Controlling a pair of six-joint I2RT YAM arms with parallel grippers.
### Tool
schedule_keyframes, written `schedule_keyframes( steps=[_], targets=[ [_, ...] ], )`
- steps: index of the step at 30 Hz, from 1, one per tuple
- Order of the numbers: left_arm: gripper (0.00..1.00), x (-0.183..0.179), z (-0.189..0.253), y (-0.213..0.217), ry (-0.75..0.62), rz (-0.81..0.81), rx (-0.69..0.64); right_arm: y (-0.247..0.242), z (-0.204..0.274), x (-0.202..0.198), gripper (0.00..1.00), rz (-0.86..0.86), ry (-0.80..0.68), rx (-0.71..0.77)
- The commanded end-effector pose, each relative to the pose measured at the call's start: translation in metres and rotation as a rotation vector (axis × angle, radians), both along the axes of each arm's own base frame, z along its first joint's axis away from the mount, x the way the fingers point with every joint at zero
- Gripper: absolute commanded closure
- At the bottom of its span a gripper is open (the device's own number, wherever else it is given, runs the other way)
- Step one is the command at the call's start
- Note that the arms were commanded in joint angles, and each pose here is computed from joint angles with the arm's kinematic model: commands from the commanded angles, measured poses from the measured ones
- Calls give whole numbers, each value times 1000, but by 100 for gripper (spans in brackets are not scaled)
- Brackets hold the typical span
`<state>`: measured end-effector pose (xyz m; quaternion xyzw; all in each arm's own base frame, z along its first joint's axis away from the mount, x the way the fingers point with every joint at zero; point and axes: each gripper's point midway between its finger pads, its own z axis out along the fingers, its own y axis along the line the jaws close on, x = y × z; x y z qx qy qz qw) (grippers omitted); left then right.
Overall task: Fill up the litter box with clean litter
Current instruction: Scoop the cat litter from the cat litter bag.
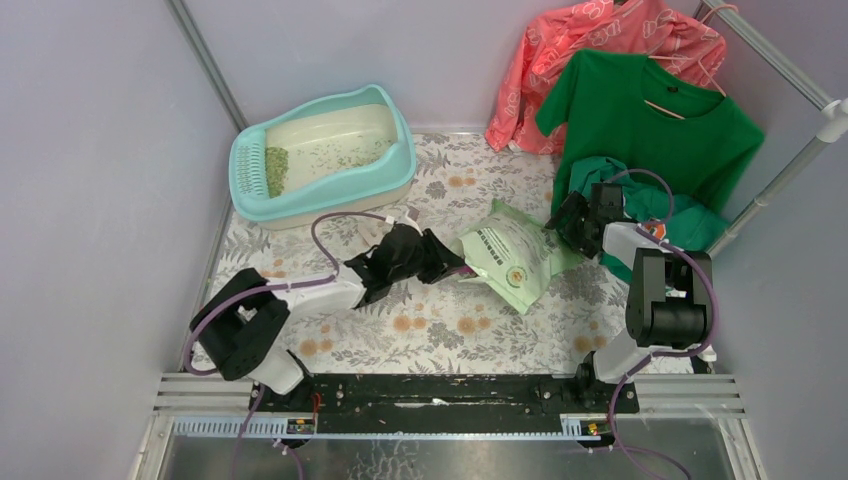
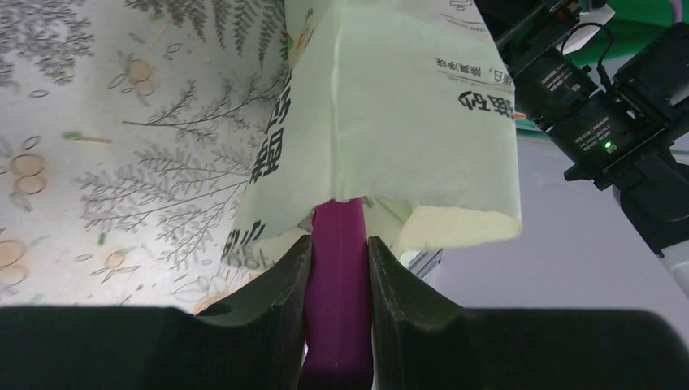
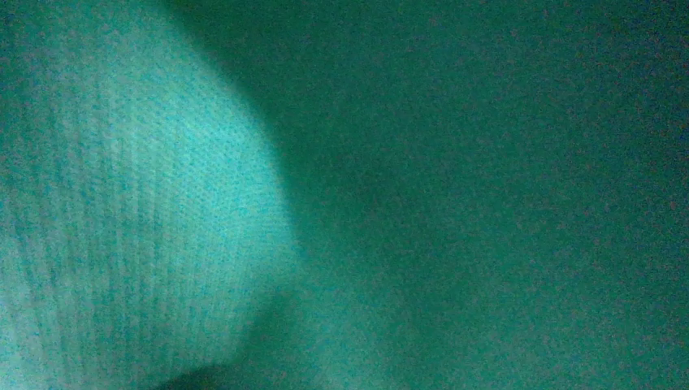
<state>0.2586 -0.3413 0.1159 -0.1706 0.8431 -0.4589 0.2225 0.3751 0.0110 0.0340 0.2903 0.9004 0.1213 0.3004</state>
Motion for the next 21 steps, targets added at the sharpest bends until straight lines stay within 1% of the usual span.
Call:
schedule_keyframes(
  steps=[1,4,5,10,15,21],
  targets=[
    [100,15,-6,-13,-8,66,6,5,-2,-1,6,9,-5,23],
    [100,16,-11,-26,5,63,25,6,1,-1,6,11,-12,26],
    [100,17,-9,-32,0,56,13,6,2,-1,6,13,-14,26],
    [100,18,-1,-53,-47,20,-68,7,2,-2,6,17,-15,32],
    [100,12,-3,-58,-111,-13,-189,8,0,-5,6,17,-14,35],
    [100,9,-14,-66,-159,-53,-285,8,-3,-10,6,12,-11,36]
  ],
)
